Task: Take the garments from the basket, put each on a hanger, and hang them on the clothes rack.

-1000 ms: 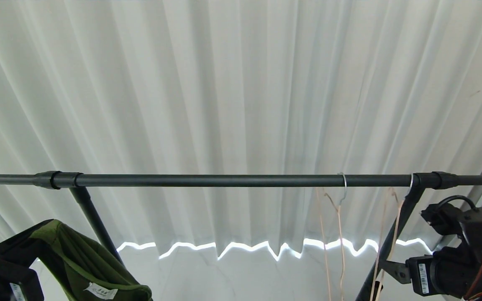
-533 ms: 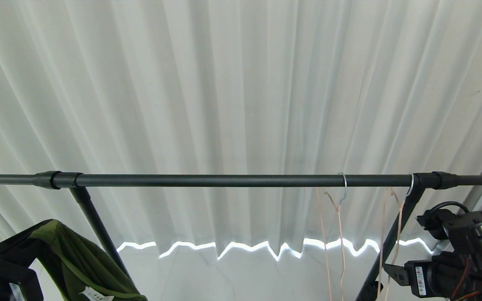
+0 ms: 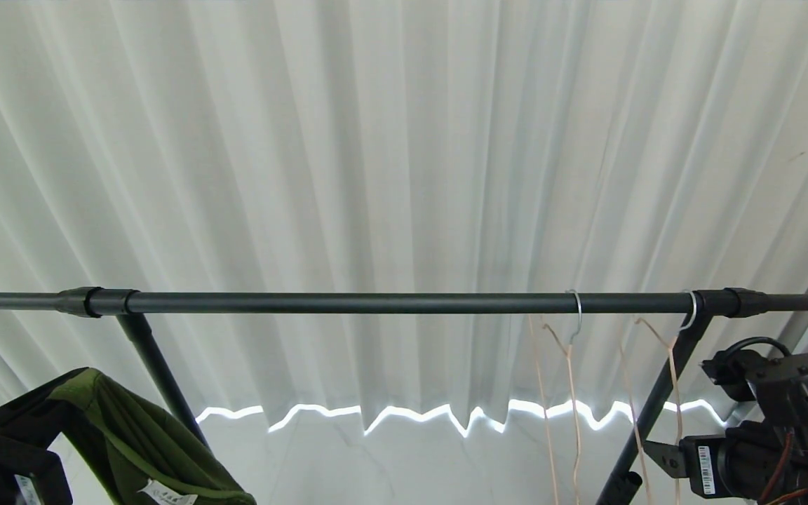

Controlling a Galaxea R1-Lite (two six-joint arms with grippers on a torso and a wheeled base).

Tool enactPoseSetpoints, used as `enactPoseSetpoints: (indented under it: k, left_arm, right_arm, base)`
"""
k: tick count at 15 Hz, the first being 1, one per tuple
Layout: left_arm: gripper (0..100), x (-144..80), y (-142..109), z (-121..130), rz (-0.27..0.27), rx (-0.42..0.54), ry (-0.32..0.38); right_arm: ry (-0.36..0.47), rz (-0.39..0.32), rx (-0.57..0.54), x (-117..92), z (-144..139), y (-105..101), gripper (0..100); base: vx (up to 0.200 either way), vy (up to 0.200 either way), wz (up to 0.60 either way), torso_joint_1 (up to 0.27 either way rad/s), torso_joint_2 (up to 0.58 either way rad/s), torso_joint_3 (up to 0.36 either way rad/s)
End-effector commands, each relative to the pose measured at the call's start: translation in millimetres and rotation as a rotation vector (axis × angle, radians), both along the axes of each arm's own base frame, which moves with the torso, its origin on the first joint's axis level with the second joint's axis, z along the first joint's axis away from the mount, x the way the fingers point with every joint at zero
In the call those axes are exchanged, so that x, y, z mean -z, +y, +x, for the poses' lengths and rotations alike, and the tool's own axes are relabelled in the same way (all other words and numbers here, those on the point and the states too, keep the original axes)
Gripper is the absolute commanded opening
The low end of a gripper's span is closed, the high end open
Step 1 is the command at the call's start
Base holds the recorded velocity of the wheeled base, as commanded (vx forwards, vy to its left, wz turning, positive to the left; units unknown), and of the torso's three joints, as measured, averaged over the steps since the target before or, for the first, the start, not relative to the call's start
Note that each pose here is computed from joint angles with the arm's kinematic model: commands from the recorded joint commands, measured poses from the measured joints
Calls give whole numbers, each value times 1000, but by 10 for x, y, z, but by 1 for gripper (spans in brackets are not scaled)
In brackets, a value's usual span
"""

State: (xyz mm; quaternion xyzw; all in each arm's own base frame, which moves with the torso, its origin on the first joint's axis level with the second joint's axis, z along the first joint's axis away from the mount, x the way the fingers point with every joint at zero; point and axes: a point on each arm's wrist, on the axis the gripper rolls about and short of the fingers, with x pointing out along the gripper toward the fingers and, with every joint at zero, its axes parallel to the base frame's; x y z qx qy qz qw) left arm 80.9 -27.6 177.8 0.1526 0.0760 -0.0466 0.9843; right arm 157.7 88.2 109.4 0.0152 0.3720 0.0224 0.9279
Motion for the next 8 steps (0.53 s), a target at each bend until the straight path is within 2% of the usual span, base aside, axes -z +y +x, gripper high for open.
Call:
enactPoseSetpoints:
  k: [1,8]
  left_arm:
    - [0,2,-1,3,1,-1,1]
    - [0,0,0,0,0,-1,0]
  right_arm:
    - [10,0,6,31,39,25,100]
    - [14,11,61,136,167,12,100]
  base:
    - [0,0,0,0,0,0]
    - [0,0,0,0,0,0]
